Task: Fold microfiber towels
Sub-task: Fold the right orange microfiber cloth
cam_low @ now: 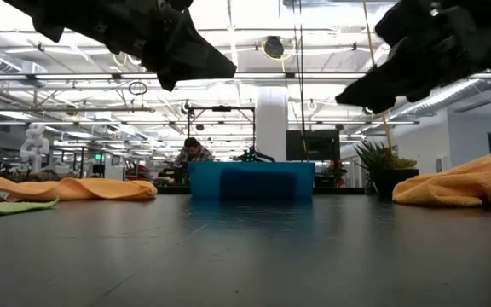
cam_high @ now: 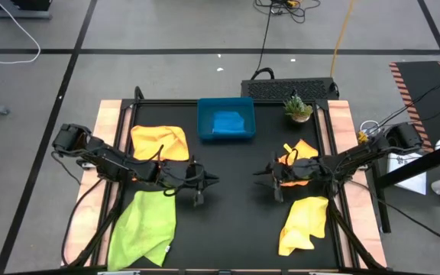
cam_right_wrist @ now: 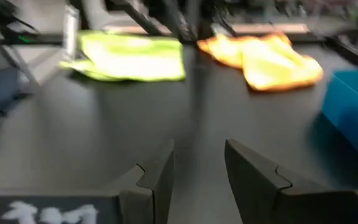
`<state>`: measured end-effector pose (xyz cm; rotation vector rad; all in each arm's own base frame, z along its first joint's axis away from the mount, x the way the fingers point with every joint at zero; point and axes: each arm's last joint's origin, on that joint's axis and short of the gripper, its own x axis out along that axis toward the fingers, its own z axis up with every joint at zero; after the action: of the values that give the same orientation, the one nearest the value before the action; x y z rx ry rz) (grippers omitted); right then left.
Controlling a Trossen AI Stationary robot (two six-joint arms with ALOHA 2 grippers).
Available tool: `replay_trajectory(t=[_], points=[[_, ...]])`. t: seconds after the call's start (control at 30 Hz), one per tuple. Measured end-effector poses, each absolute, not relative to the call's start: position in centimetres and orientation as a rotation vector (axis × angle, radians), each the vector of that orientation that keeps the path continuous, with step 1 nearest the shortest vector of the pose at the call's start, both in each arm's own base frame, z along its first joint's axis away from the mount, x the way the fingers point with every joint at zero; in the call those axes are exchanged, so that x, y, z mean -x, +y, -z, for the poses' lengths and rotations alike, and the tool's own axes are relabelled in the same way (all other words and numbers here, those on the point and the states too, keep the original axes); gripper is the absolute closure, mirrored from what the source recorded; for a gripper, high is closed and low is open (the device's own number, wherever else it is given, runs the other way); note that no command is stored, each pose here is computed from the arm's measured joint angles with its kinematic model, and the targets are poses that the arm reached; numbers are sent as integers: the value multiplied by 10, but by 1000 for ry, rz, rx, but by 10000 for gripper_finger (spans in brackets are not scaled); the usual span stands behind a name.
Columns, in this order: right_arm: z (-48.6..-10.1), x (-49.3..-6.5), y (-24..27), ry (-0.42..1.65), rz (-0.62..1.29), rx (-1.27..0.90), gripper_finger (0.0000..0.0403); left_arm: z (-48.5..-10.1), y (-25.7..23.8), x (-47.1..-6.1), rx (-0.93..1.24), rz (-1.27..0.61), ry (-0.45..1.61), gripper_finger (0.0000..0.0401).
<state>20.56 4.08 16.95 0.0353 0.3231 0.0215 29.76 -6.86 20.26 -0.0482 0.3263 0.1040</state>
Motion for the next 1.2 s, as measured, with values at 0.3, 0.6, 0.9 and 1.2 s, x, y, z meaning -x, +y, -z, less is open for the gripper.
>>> replay_trajectory(t=[0.3, 0.6, 0.9, 1.2], points=[[-193, -214, 32, 701, 205, -98, 271, -202, -63, -299, 13, -121, 331, 361], [-198, -187, 7, 1001, 566, -374, 271, -200, -64, -298, -13, -114, 359, 361], [-171, -175, -16, 1103, 611, -584, 271, -200, -64, -298, 7, -117, 357, 361], [-145, -168, -22, 1079, 533, -656, 271, -199, -66, -297, 27, -114, 359, 361]])
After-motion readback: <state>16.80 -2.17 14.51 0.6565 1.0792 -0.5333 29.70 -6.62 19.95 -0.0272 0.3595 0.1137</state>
